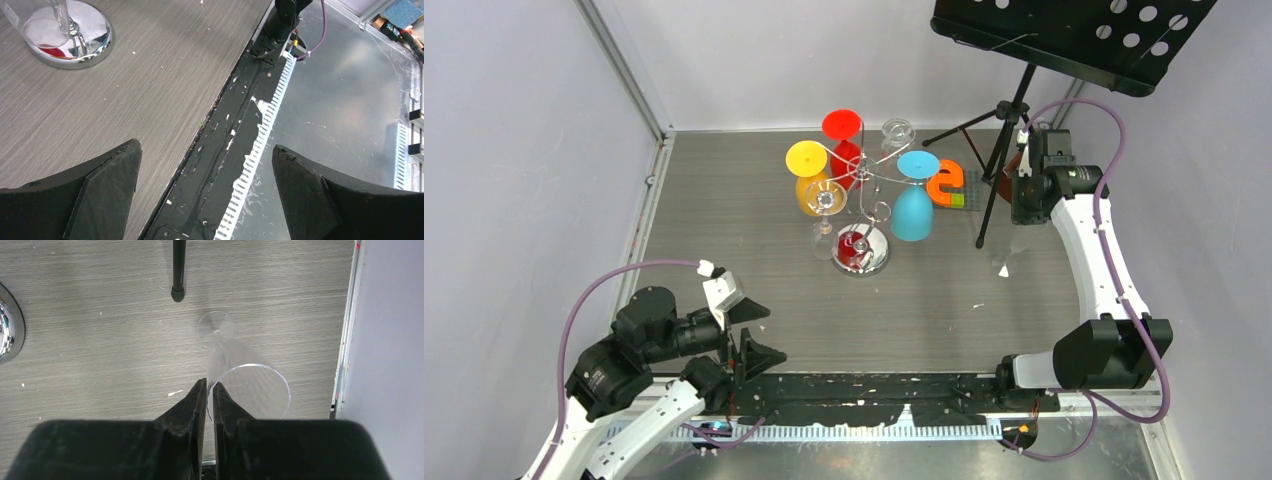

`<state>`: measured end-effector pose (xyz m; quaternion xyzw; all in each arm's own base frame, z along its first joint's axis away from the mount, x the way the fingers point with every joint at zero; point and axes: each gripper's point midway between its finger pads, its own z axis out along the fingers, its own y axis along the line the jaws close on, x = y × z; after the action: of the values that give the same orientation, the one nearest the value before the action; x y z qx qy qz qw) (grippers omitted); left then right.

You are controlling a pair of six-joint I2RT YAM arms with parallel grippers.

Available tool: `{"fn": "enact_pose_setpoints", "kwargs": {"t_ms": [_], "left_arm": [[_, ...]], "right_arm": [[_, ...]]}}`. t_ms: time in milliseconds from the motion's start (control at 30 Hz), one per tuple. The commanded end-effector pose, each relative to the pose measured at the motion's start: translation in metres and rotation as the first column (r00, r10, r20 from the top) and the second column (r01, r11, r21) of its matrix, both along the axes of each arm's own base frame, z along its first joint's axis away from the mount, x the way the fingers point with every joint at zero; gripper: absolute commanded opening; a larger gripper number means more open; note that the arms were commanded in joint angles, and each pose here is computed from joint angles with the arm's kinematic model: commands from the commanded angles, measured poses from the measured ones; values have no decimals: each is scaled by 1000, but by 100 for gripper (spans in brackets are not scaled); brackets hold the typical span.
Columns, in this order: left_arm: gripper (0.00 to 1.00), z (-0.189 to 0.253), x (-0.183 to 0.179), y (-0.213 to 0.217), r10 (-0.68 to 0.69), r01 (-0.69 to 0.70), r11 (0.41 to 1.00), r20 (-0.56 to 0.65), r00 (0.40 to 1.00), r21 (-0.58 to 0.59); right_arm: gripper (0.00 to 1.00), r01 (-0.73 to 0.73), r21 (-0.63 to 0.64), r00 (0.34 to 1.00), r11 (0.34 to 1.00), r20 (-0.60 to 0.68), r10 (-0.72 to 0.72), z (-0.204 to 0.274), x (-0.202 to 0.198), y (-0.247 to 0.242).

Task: Take the wine glass off the wine glass rack
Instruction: Place the wine glass at the center of the board.

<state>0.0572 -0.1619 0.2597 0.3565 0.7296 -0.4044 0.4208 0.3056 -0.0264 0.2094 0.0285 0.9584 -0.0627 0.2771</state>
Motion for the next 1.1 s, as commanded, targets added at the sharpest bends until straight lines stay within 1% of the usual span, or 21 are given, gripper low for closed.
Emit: {"fn": "enact_pose_setpoints", "kwargs": {"t_ms": [0, 67, 200, 267, 300, 333, 467, 600, 800, 967, 1067], "left_arm": [[100, 13, 3, -4, -12, 13, 999, 43, 999, -35], [100, 13, 3, -5, -14, 15, 999, 42, 999, -36], [100, 12, 2, -5, -14, 16, 999, 37, 999, -34], [100, 12, 2, -5, -15, 16, 999, 38, 999, -35], [100, 12, 2, -5, -14, 16, 999, 37, 999, -34], [100, 13, 2, -4, -13, 15, 999, 38, 999, -34], [100, 18, 4, -3, -1, 3, 999, 45, 999, -36], [100, 24, 7, -3, 14, -13, 999, 47, 999, -36], [100, 38, 14, -7, 42, -39, 997, 41, 998, -63], [100, 57, 25, -11, 89, -84, 991, 40, 995, -108], [100, 73, 30, -14, 114, -110, 984, 26, 993, -140]], "right_arm": [[16, 20, 2, 997, 1000, 73, -20, 15, 7, -2], [19, 19, 3, 997, 1000, 76, -19, 14, 7, -2], [30, 23, 0, 996, 1000, 90, -22, 19, 8, -3], [33, 38, 5, 994, 999, 100, -38, 21, 8, -3], [35, 44, 7, 993, 999, 109, -45, 25, 8, -3], [39, 50, 4, 992, 999, 116, -50, 28, 7, -4], [45, 70, -2, 983, 998, 170, -68, 49, 7, -7], [48, 73, 1, 974, 997, 213, -72, 75, 4, -7], [54, 56, 28, 942, 998, 331, -62, 119, -3, -2], [57, -2, 92, 908, 996, 417, -37, 144, -11, 13], [57, -33, 137, 893, 990, 449, -33, 152, -15, 22]]}}
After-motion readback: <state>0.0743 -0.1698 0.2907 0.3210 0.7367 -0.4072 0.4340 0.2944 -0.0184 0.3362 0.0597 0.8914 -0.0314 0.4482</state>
